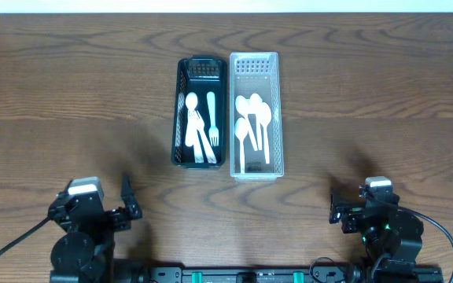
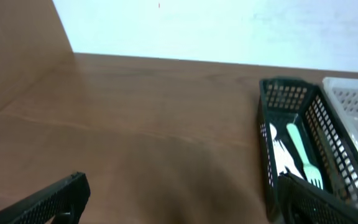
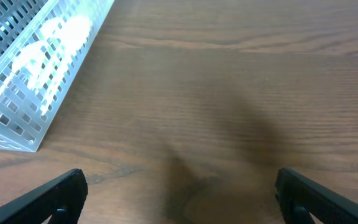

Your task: Pack container

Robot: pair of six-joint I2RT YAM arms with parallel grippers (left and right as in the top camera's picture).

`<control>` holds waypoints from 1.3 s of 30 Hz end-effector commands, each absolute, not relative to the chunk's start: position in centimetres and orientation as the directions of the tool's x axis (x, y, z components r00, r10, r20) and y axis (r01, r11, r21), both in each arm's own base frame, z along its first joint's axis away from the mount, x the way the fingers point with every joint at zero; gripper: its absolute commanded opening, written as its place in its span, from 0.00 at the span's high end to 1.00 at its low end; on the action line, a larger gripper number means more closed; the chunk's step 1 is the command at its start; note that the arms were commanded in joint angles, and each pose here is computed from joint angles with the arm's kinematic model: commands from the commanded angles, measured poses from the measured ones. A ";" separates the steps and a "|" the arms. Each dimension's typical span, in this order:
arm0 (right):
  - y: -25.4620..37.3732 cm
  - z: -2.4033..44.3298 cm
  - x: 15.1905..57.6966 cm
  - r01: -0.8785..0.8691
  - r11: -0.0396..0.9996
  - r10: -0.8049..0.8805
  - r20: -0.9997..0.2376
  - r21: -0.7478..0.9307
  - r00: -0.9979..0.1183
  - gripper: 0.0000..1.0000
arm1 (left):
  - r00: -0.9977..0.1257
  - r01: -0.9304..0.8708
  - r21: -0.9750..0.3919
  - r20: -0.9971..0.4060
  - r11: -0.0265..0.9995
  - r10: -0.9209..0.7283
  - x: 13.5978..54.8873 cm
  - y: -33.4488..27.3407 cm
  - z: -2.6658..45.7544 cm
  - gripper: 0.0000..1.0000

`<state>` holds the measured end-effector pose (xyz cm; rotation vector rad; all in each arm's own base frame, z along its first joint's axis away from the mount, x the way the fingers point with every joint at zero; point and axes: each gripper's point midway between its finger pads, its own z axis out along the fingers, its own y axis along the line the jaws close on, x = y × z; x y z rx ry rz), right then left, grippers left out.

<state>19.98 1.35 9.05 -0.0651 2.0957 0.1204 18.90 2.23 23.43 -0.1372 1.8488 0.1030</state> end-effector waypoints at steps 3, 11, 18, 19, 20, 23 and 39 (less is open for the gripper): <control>1.8 9.1 20.0 -0.108 0.991 0.012 -0.866 0.076 -0.500 0.01 | -0.266 -0.155 -0.007 -0.963 0.988 -0.048 19.5 2.3 21.6 0.02; 1.8 9.1 20.0 -0.108 0.991 0.012 -0.866 0.076 -0.500 0.01 | -0.242 -0.155 -0.012 -0.969 0.988 -0.049 19.9 2.3 19.8 0.02; 1.8 9.1 20.0 -0.108 0.991 0.012 -0.866 0.076 -0.500 0.01 | -0.267 -0.155 -0.006 -0.963 0.988 -0.048 20.2 2.2 18.4 0.02; 1.8 9.1 20.0 -0.108 0.991 0.012 -0.866 0.076 -0.500 0.01 | -0.269 -0.155 -0.005 -0.962 0.988 -0.047 20.3 2.2 18.2 0.02; 1.8 9.1 20.0 -0.108 0.991 0.012 -0.866 0.076 -0.500 0.01 | -0.267 -0.155 -0.006 -0.963 0.988 -0.048 20.5 2.2 18.0 0.02; 1.8 9.1 20.0 -0.109 0.991 0.012 -0.866 0.076 -0.500 0.01 | -0.256 -0.155 -0.008 -0.966 0.988 -0.048 20.9 2.2 17.6 0.02; 1.8 9.1 20.0 -0.108 0.991 0.012 -0.866 0.076 -0.500 0.01 | -0.312 -0.155 0.005 -0.949 0.988 -0.044 21.6 2.1 14.2 0.02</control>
